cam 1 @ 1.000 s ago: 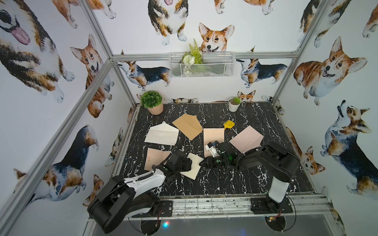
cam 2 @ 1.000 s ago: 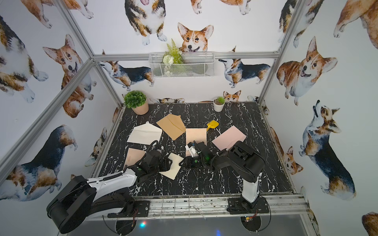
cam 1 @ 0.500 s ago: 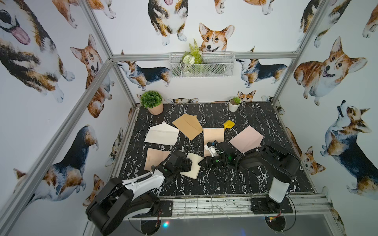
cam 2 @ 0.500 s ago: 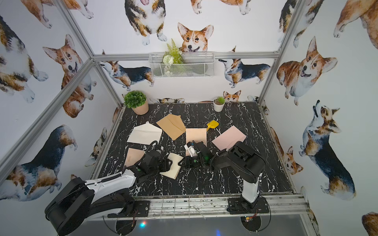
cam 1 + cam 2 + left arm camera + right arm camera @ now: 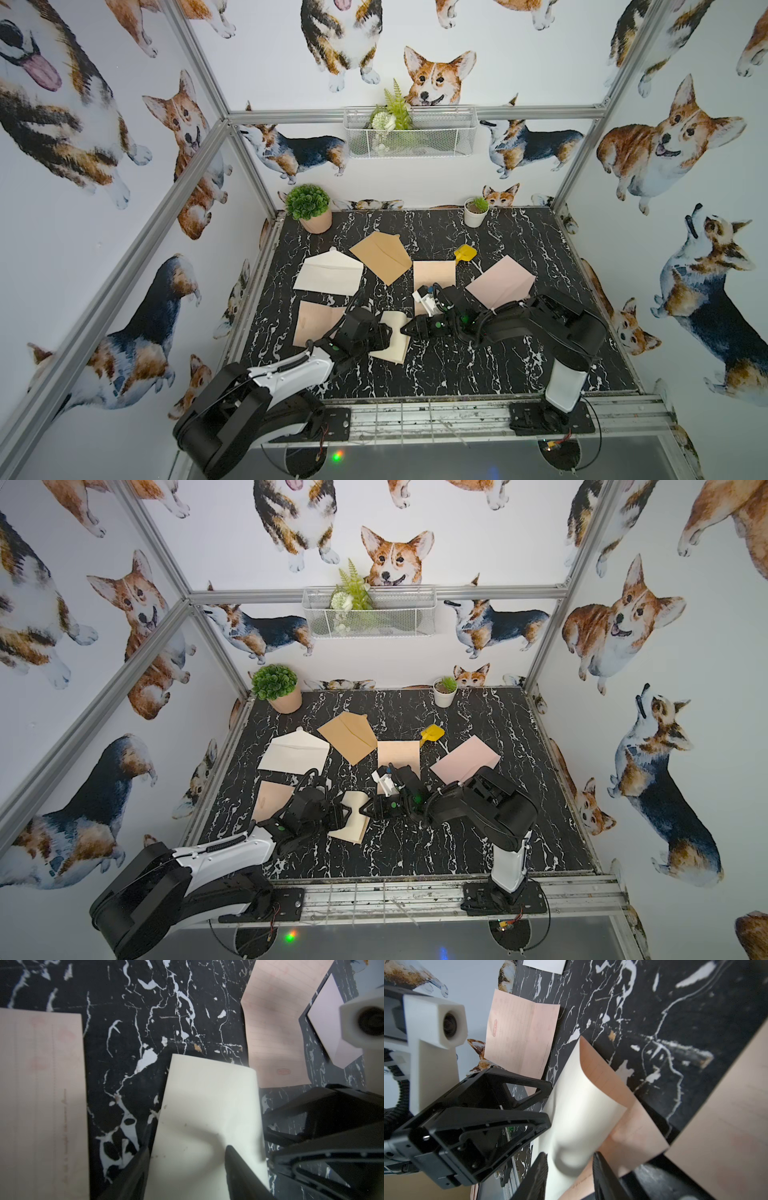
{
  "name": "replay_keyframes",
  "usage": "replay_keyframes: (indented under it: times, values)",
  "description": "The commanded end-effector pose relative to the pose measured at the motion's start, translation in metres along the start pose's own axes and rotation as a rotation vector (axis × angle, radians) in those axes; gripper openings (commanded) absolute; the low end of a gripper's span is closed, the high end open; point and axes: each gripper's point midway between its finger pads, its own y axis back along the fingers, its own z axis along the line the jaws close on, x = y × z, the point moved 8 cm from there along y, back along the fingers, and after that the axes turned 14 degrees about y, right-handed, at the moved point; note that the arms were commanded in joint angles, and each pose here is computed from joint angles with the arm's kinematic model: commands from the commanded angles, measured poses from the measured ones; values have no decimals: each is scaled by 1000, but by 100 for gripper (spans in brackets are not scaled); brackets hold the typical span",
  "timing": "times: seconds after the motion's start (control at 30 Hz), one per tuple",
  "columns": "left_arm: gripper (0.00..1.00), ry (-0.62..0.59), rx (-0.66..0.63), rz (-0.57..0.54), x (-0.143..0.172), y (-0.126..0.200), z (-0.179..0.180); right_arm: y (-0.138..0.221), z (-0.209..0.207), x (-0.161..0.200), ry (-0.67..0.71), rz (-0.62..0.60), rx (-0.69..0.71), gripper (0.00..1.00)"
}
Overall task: Take the letter paper out of the envelope
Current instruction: Unfold the letter paper at the center of the board.
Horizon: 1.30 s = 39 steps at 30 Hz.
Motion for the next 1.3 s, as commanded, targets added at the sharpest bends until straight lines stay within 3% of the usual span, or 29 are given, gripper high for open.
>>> replay_keyframes:
  times: [0.0, 1.03, 1.17, 1.27]
  values:
    - [60, 21, 36, 9, 0, -1, -5, -3, 5, -5, -1, -18, -28, 39]
    - [60, 24, 63, -39, -7, 11, -14, -11, 17, -11, -76, -137, -202, 36]
    - [60, 20, 57, -52, -8, 15, -14, -10, 14, -7, -68, -113, -166, 29]
    - [61, 18, 54, -73, -9, 19, -13, -9, 14, -6, -55, -88, -143, 17]
